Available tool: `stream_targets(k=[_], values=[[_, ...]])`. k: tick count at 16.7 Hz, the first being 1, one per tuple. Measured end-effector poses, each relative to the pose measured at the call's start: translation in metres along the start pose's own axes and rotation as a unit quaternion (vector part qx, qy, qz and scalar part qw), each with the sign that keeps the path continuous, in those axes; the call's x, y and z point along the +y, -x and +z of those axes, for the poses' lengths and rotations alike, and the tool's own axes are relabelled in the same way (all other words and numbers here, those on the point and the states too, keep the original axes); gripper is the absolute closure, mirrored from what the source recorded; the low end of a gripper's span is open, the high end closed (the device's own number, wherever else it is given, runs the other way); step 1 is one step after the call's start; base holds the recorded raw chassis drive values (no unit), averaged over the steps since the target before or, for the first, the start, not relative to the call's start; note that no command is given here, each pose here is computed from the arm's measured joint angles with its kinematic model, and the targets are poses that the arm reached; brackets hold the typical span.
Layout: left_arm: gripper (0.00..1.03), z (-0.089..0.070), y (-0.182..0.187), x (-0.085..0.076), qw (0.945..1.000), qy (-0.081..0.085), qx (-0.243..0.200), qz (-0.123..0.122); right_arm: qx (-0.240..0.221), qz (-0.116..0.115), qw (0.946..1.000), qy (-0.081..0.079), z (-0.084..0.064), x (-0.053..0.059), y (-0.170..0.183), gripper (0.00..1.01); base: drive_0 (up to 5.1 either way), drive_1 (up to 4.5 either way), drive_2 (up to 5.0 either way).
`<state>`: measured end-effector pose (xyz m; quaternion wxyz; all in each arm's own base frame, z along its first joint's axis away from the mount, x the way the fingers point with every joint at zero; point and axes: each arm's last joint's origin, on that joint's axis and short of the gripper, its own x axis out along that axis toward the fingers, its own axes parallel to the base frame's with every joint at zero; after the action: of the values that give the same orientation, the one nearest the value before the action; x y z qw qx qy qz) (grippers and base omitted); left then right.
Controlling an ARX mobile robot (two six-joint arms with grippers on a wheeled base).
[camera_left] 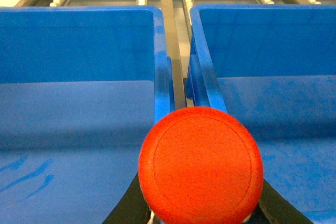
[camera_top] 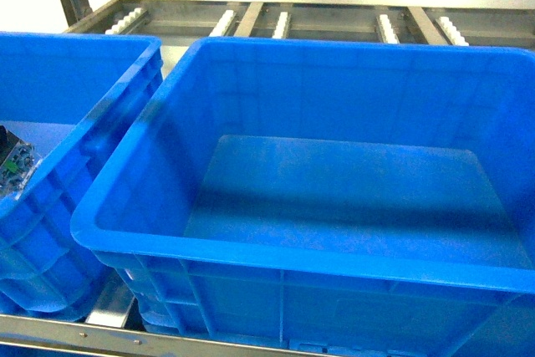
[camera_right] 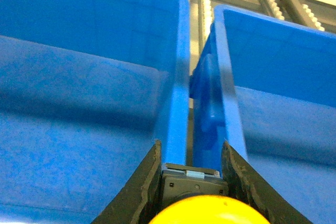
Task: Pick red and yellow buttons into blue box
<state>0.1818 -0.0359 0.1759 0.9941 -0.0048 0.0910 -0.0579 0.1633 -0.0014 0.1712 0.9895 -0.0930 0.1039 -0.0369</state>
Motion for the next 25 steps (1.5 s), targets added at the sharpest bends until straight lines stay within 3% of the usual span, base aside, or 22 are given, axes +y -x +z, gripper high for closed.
stream_targets(k=[5,10,11,15,16,18,20,22,23,25], values=[[0.79,0.0,0.0,0.0,1.0,0.0,0.0,0.0,-0.009,-0.007,0.9999,0.003,0.008,-0.003,0.0,0.71,0.1,4.19,-4.0],[0.79,0.0,0.0,0.0,1.0,0.0,0.0,0.0,-0.014,0.007,0.9999,0.007,0.026,-0.002,-0.003,0.71,0.1,4.19,-4.0],[0.79,0.0,0.0,0.0,1.0,0.0,0.0,0.0,-0.013,0.016,0.9998,0.009,0.031,0.001,-0.005,0.71,0.1,4.19,-4.0],[0.79,0.0,0.0,0.0,1.0,0.0,0.0,0.0,0.035,0.087,0.9954,0.021,0.046,0.029,-0.029,0.71,0.1,4.19,-4.0],[0.79,0.0,0.0,0.0,1.0,0.0,0.0,0.0,0.063,0.116,0.9907,0.032,0.047,0.042,-0.04,0.71,0.1,4.19,-4.0],[0.79,0.0,0.0,0.0,1.0,0.0,0.0,0.0,0.098,0.148,0.9832,0.04,0.049,0.064,-0.067,0.71,0.1,4.19,-4.0],[0.79,0.0,0.0,0.0,1.0,0.0,0.0,0.0,0.15,0.166,0.9738,0.044,0.049,0.082,-0.096,0.71,0.1,4.19,-4.0],[0.79,0.0,0.0,0.0,1.0,0.0,0.0,0.0,0.207,0.186,0.9596,0.043,0.044,0.099,-0.124,0.71,0.1,4.19,-4.0],[0.79,0.0,0.0,0.0,1.0,0.0,0.0,0.0,0.235,0.206,0.9491,0.037,0.04,0.108,-0.139,0.71,0.1,4.19,-4.0],[0.79,0.0,0.0,0.0,1.0,0.0,0.0,0.0,0.257,0.21,0.9425,0.041,0.032,0.115,-0.152,0.71,0.1,4.19,-4.0]])
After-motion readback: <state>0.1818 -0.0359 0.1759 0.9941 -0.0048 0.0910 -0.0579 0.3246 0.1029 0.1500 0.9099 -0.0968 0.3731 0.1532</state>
